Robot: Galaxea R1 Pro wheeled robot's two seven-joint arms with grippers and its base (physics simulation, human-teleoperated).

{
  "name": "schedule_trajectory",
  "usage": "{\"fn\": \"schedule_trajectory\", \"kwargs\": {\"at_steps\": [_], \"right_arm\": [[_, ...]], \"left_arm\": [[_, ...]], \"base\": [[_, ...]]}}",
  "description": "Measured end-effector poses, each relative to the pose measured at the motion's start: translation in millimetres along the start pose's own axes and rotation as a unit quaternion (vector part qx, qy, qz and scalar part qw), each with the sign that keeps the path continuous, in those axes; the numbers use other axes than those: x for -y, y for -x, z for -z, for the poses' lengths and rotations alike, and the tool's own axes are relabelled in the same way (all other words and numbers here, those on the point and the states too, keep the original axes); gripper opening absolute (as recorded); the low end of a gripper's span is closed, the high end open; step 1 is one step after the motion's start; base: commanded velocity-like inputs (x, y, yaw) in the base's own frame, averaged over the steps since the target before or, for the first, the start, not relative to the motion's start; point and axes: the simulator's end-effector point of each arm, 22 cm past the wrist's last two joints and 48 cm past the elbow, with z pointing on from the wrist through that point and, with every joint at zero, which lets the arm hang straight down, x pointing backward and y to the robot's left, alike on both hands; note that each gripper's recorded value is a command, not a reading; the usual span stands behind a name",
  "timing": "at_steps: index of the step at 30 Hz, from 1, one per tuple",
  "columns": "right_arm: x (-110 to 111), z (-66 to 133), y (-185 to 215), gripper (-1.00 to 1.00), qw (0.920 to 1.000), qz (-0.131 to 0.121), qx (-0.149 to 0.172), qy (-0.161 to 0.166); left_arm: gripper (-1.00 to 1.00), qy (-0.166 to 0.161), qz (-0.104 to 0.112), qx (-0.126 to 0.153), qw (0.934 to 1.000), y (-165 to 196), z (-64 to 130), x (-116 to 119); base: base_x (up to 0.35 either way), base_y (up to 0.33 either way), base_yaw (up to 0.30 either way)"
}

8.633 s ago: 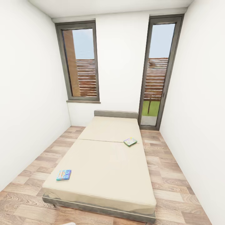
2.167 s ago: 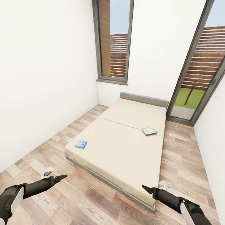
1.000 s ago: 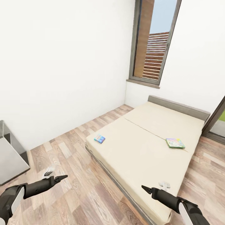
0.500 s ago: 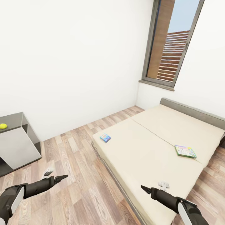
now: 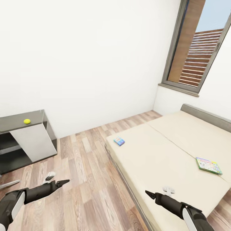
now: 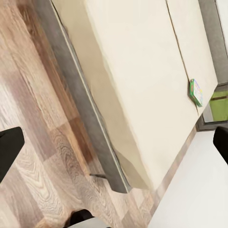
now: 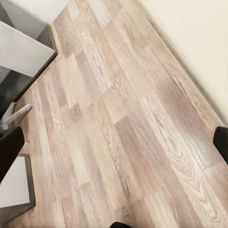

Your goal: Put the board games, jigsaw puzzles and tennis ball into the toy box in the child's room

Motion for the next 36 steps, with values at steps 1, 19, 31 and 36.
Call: {"fn": "schedule_trajectory", "kwargs": {"at_steps": [1,19,31,36], "right_arm": [[0.4,0.0,0.1,1.0,1.0,0.0,0.0,-0.001],[-3.8,-3.3,-1.9,1.0,1.0,-0.002,0.0,0.0],[-3.7,-4.7,-2.9,1.0,1.0,-0.004,0.0,-0.003],[-2.7,-4.8,-3.0,1.0,1.0,-0.005,0.0,-0.006]], "left_arm": [[1.0,0.0,0.0,0.0,1.0,0.0,0.0,0.1],[1.0,0.0,0.0,-0.001,1.0,-0.2,-0.1,-0.1],[1.0,-0.001,0.0,-0.001,1.0,-1.0,-1.3,0.8],[1.0,-0.002,0.001,-0.001,1.0,-2.1,-3.4,2.0]], "base": [[0.0,-0.001,0.291],[0.0,0.0,0.291],[-0.076,0.0,0.283],[-0.021,0.0,0.114]]}}
